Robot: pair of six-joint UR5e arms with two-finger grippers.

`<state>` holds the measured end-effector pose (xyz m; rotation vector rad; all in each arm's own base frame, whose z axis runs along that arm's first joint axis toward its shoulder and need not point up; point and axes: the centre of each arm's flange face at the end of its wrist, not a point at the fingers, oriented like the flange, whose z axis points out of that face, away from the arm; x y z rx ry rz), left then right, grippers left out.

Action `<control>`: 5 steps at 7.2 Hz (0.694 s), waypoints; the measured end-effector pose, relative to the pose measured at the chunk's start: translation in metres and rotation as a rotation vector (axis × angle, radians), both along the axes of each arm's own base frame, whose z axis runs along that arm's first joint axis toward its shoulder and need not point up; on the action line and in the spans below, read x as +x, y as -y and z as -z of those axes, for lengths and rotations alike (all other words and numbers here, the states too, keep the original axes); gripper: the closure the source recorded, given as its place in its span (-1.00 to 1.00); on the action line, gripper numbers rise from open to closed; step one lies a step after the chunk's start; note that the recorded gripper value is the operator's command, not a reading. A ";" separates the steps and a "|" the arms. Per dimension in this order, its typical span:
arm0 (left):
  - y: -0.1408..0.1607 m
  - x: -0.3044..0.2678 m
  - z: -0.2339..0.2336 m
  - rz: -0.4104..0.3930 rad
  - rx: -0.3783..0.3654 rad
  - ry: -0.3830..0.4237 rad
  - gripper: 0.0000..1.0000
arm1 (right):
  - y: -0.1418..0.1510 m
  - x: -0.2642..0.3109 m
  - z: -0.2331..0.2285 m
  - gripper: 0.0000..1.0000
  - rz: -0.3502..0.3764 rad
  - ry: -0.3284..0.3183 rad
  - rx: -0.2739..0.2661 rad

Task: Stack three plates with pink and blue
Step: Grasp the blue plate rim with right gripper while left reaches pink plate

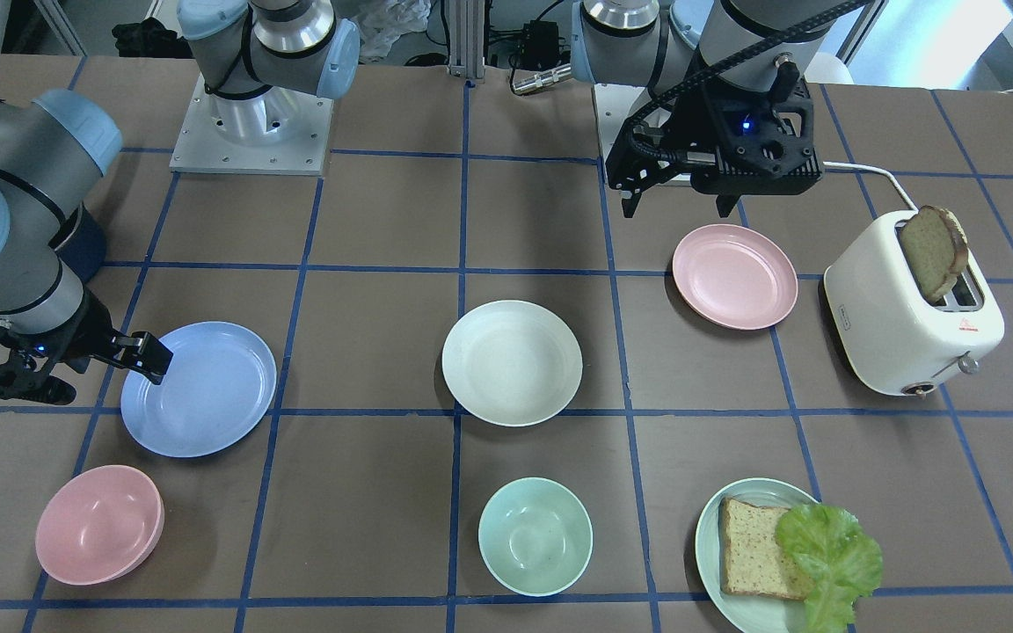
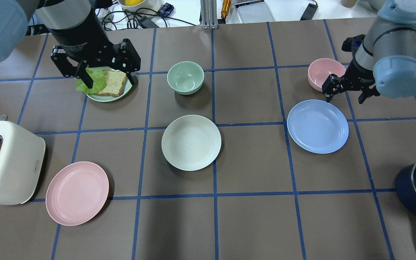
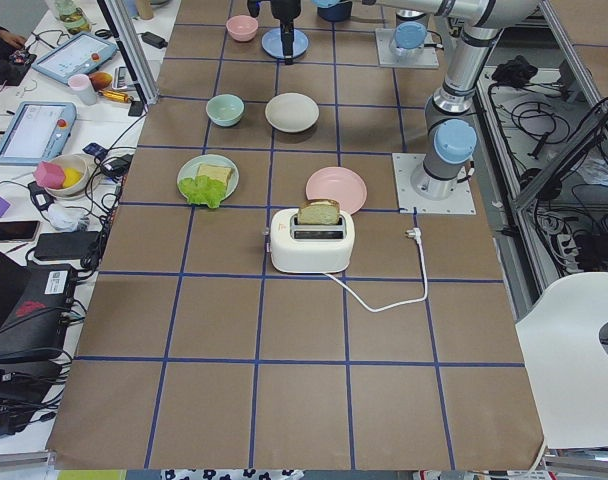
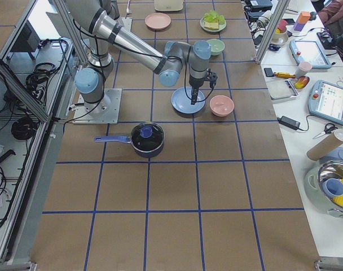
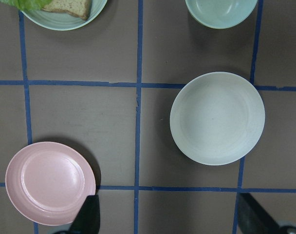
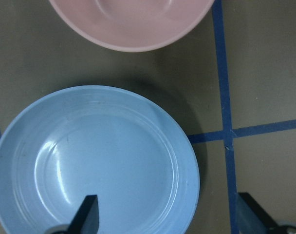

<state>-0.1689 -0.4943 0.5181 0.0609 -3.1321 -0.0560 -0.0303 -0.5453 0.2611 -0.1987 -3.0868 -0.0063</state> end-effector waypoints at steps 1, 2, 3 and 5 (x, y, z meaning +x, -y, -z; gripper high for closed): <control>-0.001 0.000 -0.001 0.000 0.003 0.003 -1.00 | -0.006 -0.008 0.012 -1.00 -0.004 0.000 -0.010; -0.004 0.001 -0.002 0.000 0.007 0.007 -1.00 | -0.010 -0.011 0.021 -1.00 -0.002 0.003 -0.015; -0.007 0.002 -0.001 -0.001 0.016 0.009 -1.00 | -0.011 -0.012 0.029 -1.00 0.002 0.002 -0.025; -0.010 0.006 0.025 -0.006 0.078 0.017 -1.00 | -0.011 -0.013 0.034 -1.00 0.006 0.000 -0.045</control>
